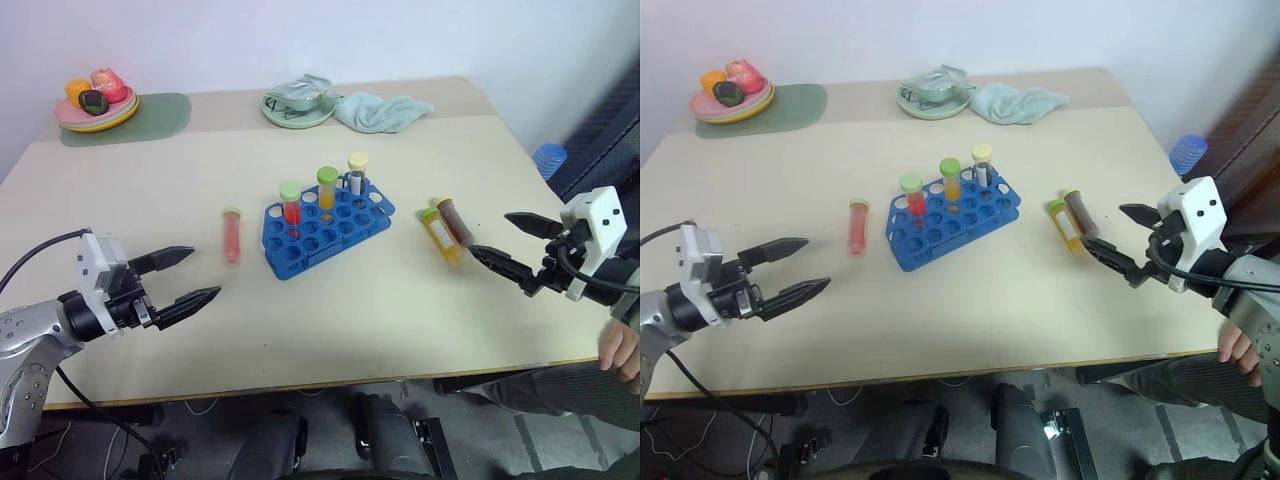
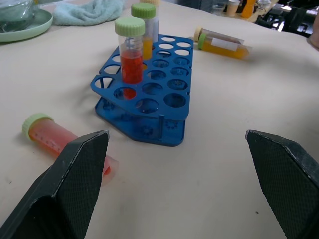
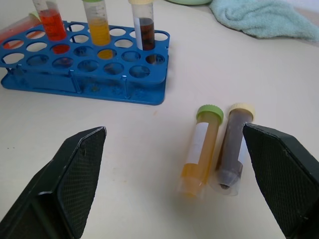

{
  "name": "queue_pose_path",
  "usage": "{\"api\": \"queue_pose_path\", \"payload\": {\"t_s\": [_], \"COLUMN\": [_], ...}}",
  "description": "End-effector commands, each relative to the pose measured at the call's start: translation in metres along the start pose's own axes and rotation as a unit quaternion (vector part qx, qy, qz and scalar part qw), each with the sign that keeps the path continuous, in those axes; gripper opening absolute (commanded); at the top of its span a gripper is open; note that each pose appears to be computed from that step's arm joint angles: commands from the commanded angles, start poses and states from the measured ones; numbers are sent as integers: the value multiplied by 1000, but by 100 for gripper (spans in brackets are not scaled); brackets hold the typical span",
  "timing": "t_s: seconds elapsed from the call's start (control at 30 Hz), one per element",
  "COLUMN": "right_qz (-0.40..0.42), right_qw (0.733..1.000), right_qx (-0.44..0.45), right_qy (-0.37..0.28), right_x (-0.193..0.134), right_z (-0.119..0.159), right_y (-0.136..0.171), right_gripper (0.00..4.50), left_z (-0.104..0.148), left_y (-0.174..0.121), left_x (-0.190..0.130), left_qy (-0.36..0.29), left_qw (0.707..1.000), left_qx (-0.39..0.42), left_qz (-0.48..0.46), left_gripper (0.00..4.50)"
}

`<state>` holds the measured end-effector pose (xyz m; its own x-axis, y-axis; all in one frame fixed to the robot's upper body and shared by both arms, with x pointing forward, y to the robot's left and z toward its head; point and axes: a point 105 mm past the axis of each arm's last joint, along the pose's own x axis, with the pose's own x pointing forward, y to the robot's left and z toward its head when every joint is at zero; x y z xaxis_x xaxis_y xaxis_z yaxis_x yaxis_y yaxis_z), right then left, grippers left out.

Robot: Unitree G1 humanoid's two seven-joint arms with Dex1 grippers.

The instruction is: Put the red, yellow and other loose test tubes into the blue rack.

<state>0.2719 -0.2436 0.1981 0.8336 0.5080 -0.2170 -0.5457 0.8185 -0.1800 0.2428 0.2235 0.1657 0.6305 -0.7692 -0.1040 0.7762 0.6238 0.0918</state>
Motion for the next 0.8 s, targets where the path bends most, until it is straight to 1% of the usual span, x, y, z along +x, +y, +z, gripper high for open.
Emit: {"api": "queue_pose_path", "payload": {"t_s": [0.03, 0.2, 0.3, 0.53, 0.67, 0.8], "right_qz": [5, 5, 5, 4, -11, -11], "right_qw": [1000, 1000, 1000, 1000, 999, 998], "right_qx": [-20, -21, -21, -19, -26, -14], "right_qy": [-16, -16, -14, 7, 37, 61], "right_x": [-1, 1, 1, 6, 12, 28], "right_z": [14, 16, 18, 19, 18, 17], "right_y": [5, 6, 7, 5, -3, -22], "right_gripper": [447, 447, 447, 447, 447, 447], "left_z": [8, 11, 12, 17, 22, 32], "left_y": [-2, 0, -4, -10, -15, -20], "left_x": [0, 3, 4, 11, 17, 29], "left_qy": [-4, -13, -19, -30, -37, -52], "left_qw": [1000, 1000, 1000, 999, 997, 993], "left_qx": [17, 17, 7, 8, 19, 38], "left_qz": [-9, -7, -23, -38, -64, -95], "left_gripper": [450, 450, 450, 450, 450, 450]}}
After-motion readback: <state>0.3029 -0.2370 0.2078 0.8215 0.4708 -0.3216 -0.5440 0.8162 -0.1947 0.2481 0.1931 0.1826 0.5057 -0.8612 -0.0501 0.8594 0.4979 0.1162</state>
